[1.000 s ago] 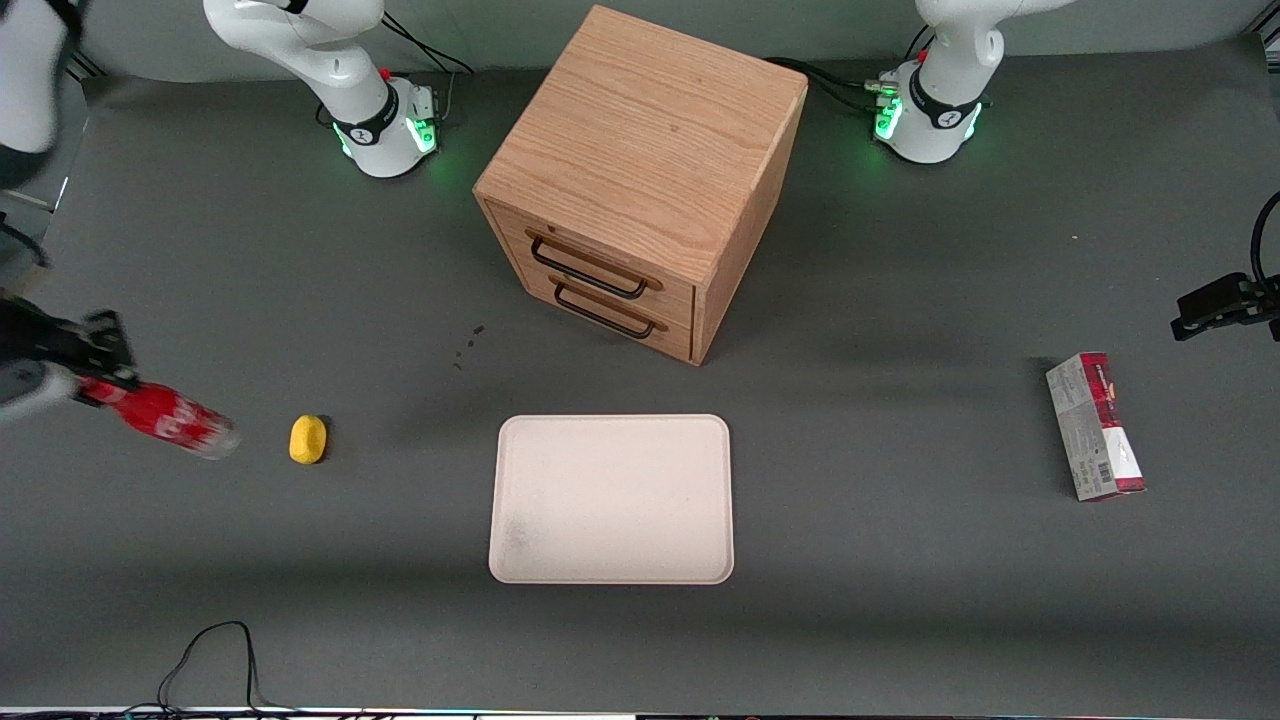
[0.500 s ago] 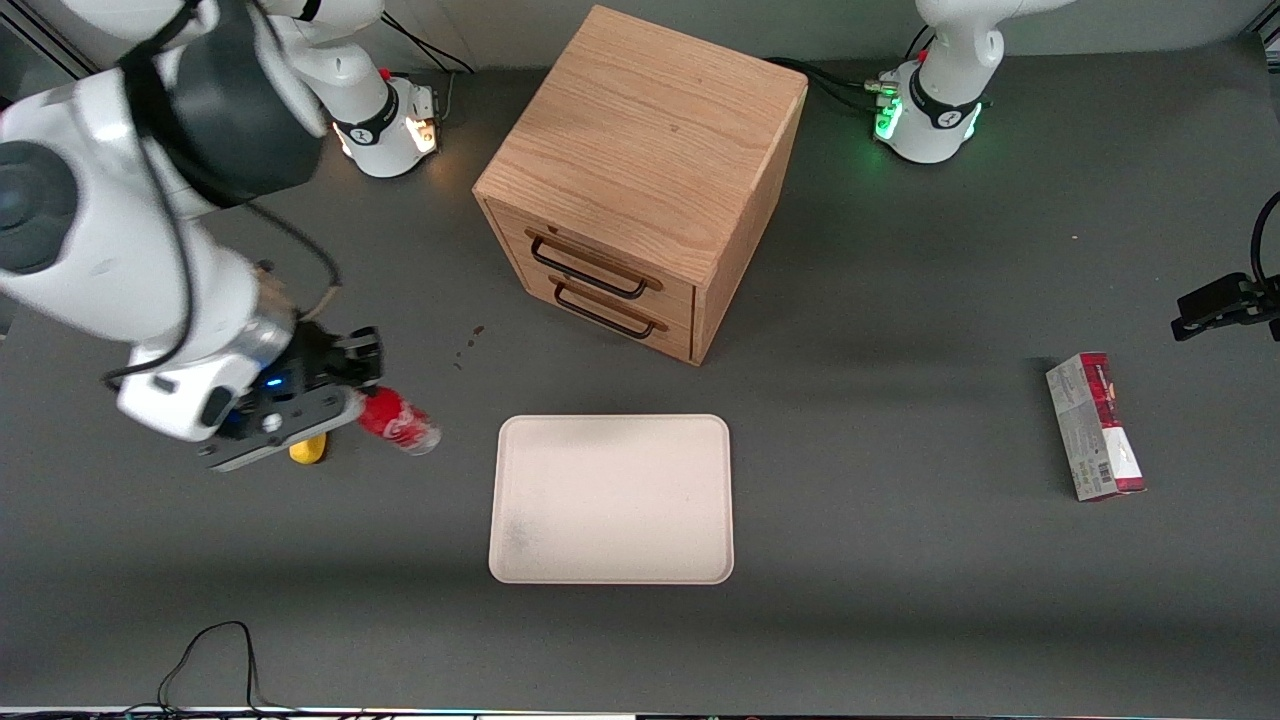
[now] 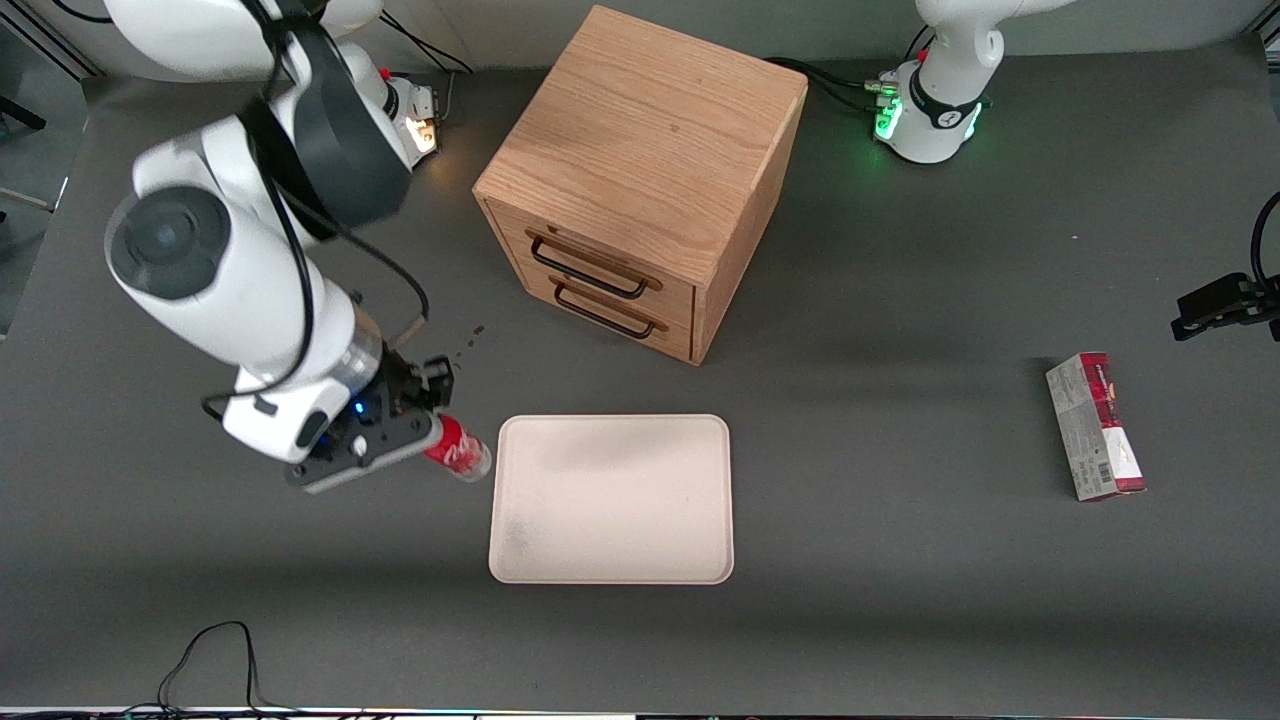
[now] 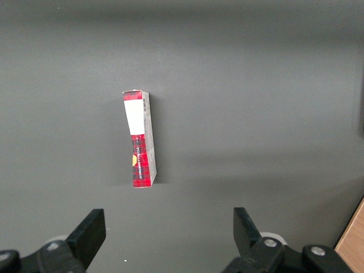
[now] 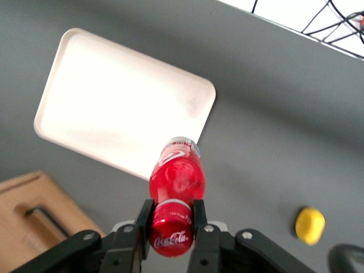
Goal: Place coke bottle on tray
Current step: 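Carry the bottle to the cream tray and lower it upright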
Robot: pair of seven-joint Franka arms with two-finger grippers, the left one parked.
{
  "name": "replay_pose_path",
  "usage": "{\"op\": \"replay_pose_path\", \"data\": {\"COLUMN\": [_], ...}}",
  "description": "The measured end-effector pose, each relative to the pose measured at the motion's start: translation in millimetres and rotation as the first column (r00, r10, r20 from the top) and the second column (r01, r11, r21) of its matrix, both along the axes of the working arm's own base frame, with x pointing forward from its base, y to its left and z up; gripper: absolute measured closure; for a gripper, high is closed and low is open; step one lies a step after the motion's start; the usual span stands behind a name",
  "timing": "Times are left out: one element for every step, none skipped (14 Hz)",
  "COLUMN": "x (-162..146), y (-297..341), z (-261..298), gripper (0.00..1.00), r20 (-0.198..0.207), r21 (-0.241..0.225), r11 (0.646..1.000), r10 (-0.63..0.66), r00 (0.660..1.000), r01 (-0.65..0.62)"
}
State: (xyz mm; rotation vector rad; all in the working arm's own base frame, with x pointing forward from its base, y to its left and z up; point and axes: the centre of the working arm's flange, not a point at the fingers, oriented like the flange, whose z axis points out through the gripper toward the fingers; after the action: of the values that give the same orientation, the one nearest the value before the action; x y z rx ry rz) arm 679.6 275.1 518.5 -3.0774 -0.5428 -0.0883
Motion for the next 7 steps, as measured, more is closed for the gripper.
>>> {"op": "replay_pose_path", "data": {"x": [11,20,27,33,38,41,43], "y": [2,4,5,6,7,8,10], "z": [-24,-50,-73,-94,-111,-124,-136], "gripper": [0.69,0.69,0.69,0.69,0.69,0.69,0.69], "r20": [0.001,-0.003,-0.006,-0.004,0.001,0.003,0.003], "r21": [0.001,0.000,-0.005,-0.018,-0.030,-0.036,-0.036], "r11": [1.000,1.000,1.000,1.000,1.000,0.999,0.999], "r10": [-0.004,-0.006,-0.006,-0.004,0.000,0.002,0.004], "r00": [1.000,1.000,1.000,1.000,1.000,1.000,1.000], "r01": [0.004,0.006,0.006,0.004,0.000,-0.002,-0.004]}}
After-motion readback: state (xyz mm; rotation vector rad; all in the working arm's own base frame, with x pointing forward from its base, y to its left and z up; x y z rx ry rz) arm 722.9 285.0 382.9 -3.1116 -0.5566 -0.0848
